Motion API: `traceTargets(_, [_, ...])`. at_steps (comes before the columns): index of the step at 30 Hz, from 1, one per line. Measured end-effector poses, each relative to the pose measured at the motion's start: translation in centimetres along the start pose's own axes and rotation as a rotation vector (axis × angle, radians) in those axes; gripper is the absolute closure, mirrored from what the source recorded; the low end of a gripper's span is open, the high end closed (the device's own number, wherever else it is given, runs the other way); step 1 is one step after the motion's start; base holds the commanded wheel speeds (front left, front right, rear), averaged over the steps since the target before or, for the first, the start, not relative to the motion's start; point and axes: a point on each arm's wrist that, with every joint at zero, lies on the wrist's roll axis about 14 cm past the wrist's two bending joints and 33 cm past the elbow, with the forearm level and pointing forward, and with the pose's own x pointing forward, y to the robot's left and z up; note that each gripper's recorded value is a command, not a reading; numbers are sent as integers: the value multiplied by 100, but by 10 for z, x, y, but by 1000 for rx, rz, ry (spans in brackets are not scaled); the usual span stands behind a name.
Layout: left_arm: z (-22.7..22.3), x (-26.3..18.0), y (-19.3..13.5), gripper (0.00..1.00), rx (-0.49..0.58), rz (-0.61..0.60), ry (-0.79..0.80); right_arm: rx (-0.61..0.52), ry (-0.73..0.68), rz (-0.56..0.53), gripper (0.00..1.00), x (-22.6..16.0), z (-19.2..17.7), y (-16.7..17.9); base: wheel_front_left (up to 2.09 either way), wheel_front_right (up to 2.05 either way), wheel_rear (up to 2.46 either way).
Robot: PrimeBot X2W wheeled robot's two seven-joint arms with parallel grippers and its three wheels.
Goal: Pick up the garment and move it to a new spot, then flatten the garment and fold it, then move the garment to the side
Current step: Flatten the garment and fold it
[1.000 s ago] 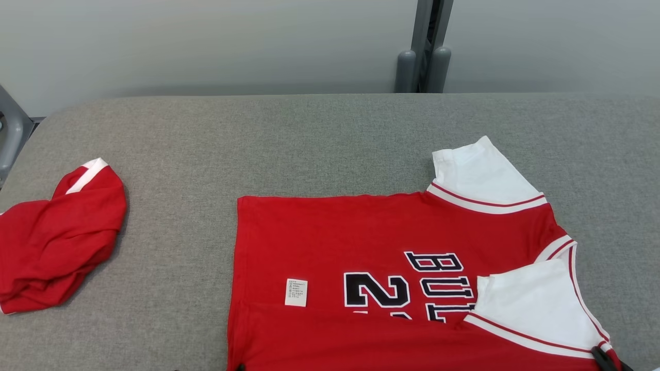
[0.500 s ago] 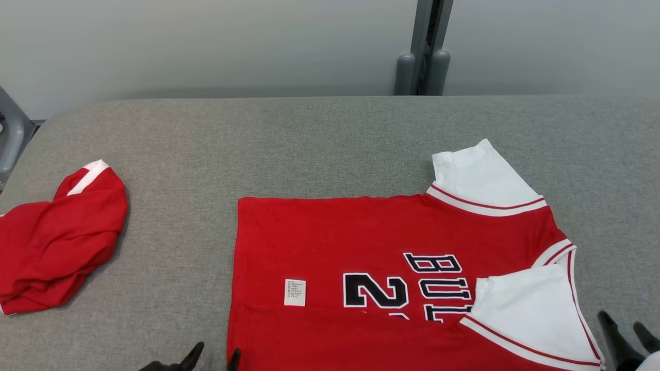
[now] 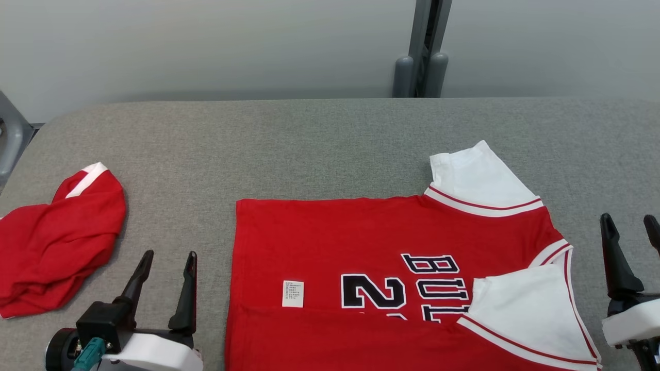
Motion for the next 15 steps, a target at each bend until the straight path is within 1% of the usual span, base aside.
traceTargets(2, [10, 7, -1, 0, -16, 15, -56, -101, -67, 23, 0, 3, 11, 3, 0, 0, 0])
traceTargets(3, [13, 11, -1, 0, -15, 20, -75, -133, -98, 30, 0, 4, 16, 4, 0, 0, 0])
traceTargets(6, [18, 22, -4, 0, -28, 30, -109, -109, -166, 25, 0, 7, 19, 11, 0, 0, 0])
traceTargets(8, [14, 31, -11, 0, -35, 29, -105, -138, -184, 40, 0, 8, 14, 18, 0, 0, 0])
traceTargets(12, [3, 42, -18, 0, -28, 24, -79, -125, -176, 31, 0, 10, 3, 21, 0, 0, 0])
traceTargets(15, [-11, 49, -26, 0, -8, -13, -39, -116, -170, 30, 0, 11, -3, 24, 0, 0, 0])
